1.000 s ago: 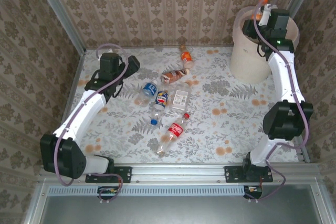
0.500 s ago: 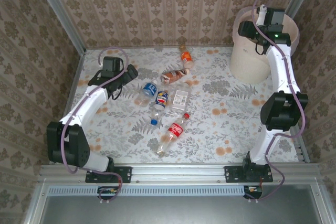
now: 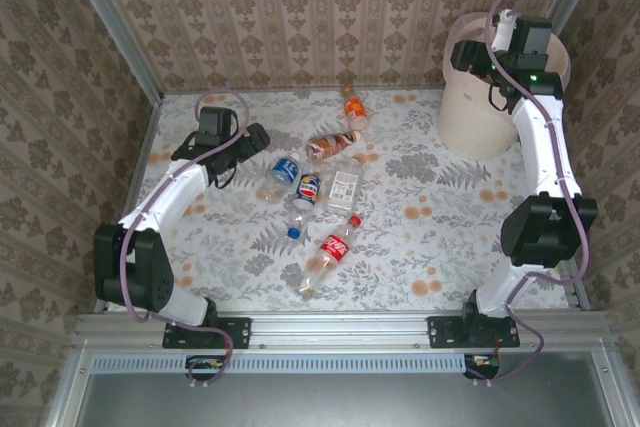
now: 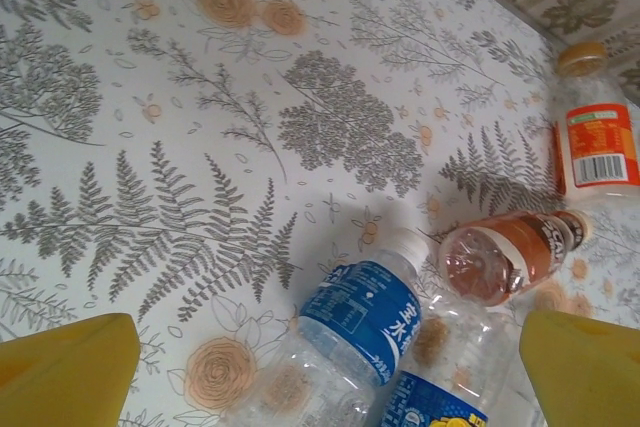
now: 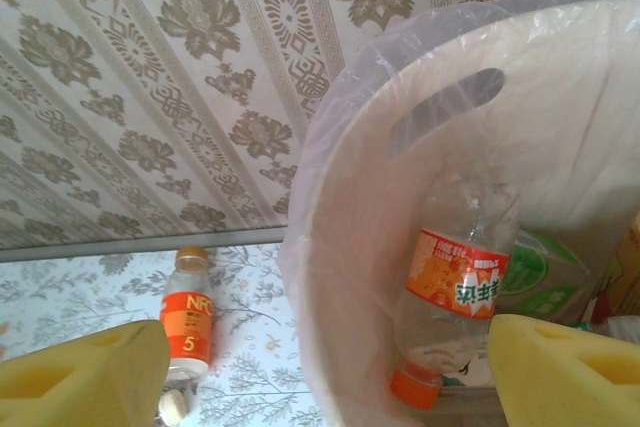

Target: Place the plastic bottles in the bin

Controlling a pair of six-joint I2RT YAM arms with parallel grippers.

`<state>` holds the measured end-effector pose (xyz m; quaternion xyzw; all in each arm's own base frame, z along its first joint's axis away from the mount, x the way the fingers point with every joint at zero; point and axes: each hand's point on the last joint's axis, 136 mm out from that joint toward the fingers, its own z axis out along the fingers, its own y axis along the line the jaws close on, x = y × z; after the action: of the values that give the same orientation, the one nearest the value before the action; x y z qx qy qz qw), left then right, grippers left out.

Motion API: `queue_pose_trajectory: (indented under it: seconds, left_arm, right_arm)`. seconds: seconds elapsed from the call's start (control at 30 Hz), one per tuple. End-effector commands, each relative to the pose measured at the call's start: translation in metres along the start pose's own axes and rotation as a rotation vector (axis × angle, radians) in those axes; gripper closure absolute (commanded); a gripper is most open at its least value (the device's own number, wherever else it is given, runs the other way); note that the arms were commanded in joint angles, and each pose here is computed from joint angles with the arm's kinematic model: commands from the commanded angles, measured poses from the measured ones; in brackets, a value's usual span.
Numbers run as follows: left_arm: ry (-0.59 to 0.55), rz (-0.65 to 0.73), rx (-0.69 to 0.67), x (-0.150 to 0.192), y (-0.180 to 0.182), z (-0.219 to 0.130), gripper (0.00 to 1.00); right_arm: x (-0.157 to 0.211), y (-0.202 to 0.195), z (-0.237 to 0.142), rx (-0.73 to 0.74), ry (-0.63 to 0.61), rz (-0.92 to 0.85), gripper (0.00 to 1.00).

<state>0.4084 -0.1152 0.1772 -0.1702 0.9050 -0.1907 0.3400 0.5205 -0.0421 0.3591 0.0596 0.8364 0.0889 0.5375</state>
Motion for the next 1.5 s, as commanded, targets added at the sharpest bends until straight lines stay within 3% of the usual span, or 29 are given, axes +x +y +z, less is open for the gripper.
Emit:
queue_pose_trajectory:
  seconds: [0.0, 0.27, 0.53, 0.7, 0.93, 1.47]
  left_arm:
    - [0.019, 0.086, 0.057, 0.002, -0.012, 0.005, 0.0]
    - [0.119, 0.251, -0.001, 0.025, -0.002, 0.016, 0.0]
    - [0.265, 0.478, -0.037, 0.056, 0.003, 0.032, 0.0]
    - [0.384, 0.61, -0.021, 0.086, 0.001, 0.048, 0.08]
    - [0.464, 0.653, -0.007, 0.107, 0.002, 0.069, 0.14]
    - [0.53, 0.689, -0.058, 0.126, 0.023, 0.077, 0.21]
  right_arm:
    - [-0.016, 0.018, -0.025, -0.052, -0.079, 0.011, 0.13]
    - [-0.004, 0.052, -0.063, -0.072, -0.154, -0.026, 0.07]
    - [0.033, 0.09, -0.087, -0.131, -0.184, 0.003, 0.0]
    - [0.071, 0.077, -0.091, -0.001, -0.207, 0.096, 0.0]
    - [0.104, 0.058, -0.097, 0.065, -0.208, 0.132, 0.0]
    - [0.109, 0.056, -0.088, 0.083, -0.178, 0.126, 0.0]
